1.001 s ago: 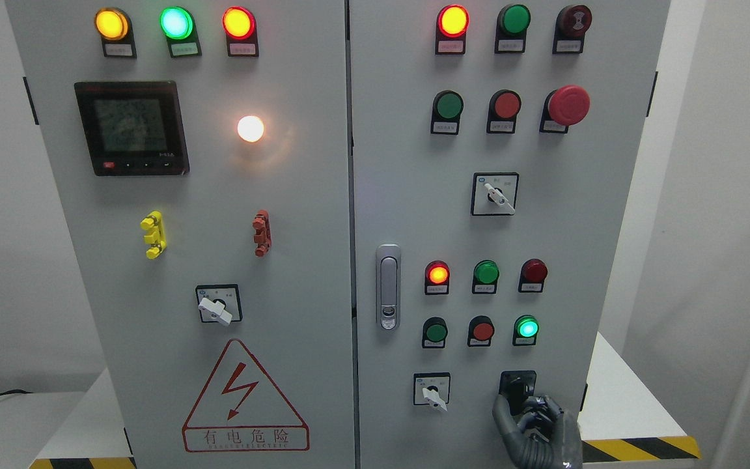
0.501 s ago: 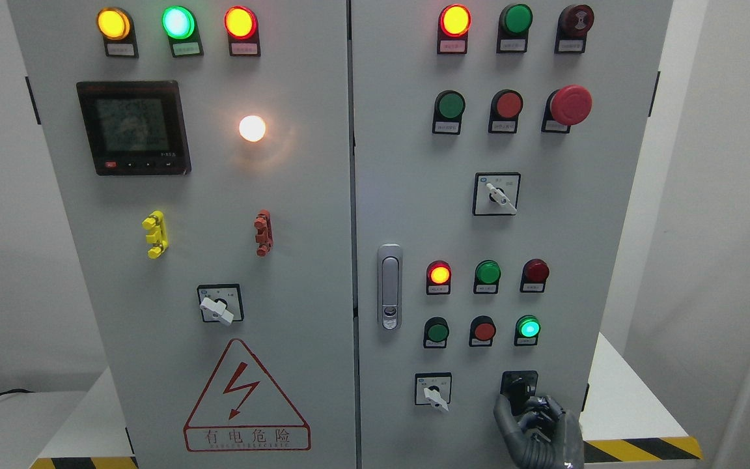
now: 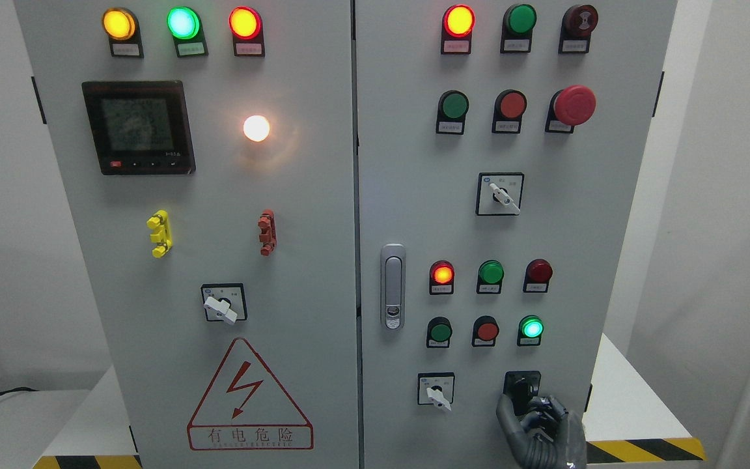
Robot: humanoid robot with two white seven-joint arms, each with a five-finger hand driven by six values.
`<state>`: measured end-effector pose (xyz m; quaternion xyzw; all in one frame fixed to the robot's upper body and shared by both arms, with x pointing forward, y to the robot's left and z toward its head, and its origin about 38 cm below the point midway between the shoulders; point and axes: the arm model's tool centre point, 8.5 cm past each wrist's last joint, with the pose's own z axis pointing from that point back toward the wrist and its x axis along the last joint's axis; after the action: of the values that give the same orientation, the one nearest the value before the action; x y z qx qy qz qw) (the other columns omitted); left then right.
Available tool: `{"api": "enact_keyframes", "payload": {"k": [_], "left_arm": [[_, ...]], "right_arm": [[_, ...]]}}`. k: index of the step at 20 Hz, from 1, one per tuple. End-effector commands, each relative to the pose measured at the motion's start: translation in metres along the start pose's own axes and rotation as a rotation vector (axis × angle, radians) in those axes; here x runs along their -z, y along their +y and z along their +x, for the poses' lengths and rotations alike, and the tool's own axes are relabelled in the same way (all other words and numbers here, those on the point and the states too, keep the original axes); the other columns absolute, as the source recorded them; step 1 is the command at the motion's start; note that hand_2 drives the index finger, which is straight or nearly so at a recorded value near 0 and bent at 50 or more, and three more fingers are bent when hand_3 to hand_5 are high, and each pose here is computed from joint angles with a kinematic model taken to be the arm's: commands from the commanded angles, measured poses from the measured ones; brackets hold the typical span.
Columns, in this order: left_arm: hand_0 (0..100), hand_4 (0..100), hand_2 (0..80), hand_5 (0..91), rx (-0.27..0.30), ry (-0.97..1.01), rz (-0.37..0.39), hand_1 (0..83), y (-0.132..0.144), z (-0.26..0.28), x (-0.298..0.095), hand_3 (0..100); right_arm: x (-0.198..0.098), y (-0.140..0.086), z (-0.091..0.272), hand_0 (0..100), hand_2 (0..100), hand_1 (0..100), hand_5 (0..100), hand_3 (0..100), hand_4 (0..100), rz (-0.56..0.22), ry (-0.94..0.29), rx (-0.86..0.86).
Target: Trip black knob to open circuit
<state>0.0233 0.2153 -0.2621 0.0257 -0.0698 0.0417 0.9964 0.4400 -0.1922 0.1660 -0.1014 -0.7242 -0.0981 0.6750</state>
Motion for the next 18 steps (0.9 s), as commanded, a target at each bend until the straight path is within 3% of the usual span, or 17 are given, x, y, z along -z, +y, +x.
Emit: {"api": "enact_keyframes", "payload": {"k": [1, 18], "left_arm": [[12, 0, 0.0, 0.0, 0.03, -0.002, -0.007, 38.9, -0.0013, 0.0002, 0.0, 0], [12, 0, 0.0, 0.0, 0.03, -0.002, -0.007, 38.9, -0.0013, 0.0002, 0.0, 0]], "right_arm": [[0.001, -0.0039, 0.0041, 29, 51, 78, 90, 86, 81, -0.015, -0.053, -0.001], [0.0018, -0.0061, 0.0028, 28, 51, 79, 90, 85, 81, -0.023, -0.056, -0.022]]}}
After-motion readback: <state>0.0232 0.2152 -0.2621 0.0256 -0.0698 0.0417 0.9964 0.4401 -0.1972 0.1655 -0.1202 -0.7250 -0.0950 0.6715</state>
